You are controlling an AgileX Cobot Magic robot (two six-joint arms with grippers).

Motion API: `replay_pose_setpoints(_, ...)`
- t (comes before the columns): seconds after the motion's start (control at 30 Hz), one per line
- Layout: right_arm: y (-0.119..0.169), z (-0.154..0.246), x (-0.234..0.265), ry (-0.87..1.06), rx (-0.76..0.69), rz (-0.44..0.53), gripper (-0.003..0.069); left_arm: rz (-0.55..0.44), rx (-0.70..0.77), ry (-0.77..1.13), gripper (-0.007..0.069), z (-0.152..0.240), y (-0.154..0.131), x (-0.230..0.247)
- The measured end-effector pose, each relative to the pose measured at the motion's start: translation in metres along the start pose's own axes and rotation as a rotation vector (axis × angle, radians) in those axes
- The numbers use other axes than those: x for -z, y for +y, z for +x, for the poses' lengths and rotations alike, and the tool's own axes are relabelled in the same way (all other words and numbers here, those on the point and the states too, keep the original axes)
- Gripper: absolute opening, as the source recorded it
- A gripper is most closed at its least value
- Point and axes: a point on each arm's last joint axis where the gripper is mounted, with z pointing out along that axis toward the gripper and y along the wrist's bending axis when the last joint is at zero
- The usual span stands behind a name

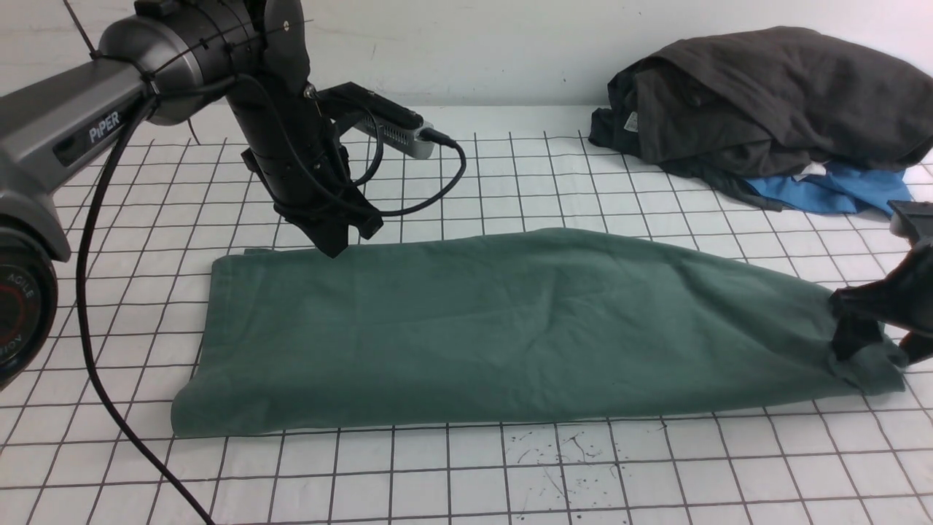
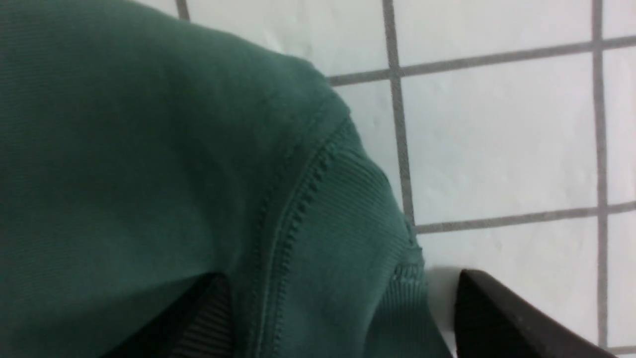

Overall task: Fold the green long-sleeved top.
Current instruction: Use the right arm to clamp the right edge of the fabric

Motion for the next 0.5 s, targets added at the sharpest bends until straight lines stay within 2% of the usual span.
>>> replay_pose_setpoints(0.13,0.003,0.000,0.000,0.004,0.028,-0.031,0.0357,0.000,-0.009,-0.001,-0.0007,0.000,0.000,0.000)
replay_pose_setpoints(0.23,0.004,0.000,0.002,0.014,0.055,-0.048,0.0197,-0.005,-0.030,-0.011,-0.0007,0.000,-0.001,0.006)
replay_pose_setpoints(0.27,0.004,0.000,0.003,0.014,0.056,-0.048,0.0175,-0.006,-0.032,-0.012,-0.0007,0.000,-0.001,0.006)
replay_pose_setpoints(0.33,0.004,-0.003,0.013,0.024,0.080,-0.039,0.0062,-0.024,-0.042,-0.038,-0.0007,0.001,-0.002,0.020)
replay_pose_setpoints(0.43,0.001,-0.009,0.036,0.014,0.092,0.007,0.0042,-0.056,-0.052,-0.072,-0.0007,0.003,-0.003,0.041)
replay_pose_setpoints(0.5,-0.005,-0.014,0.066,-0.023,0.097,0.082,0.0042,-0.098,-0.064,-0.103,-0.0007,0.006,-0.005,0.062)
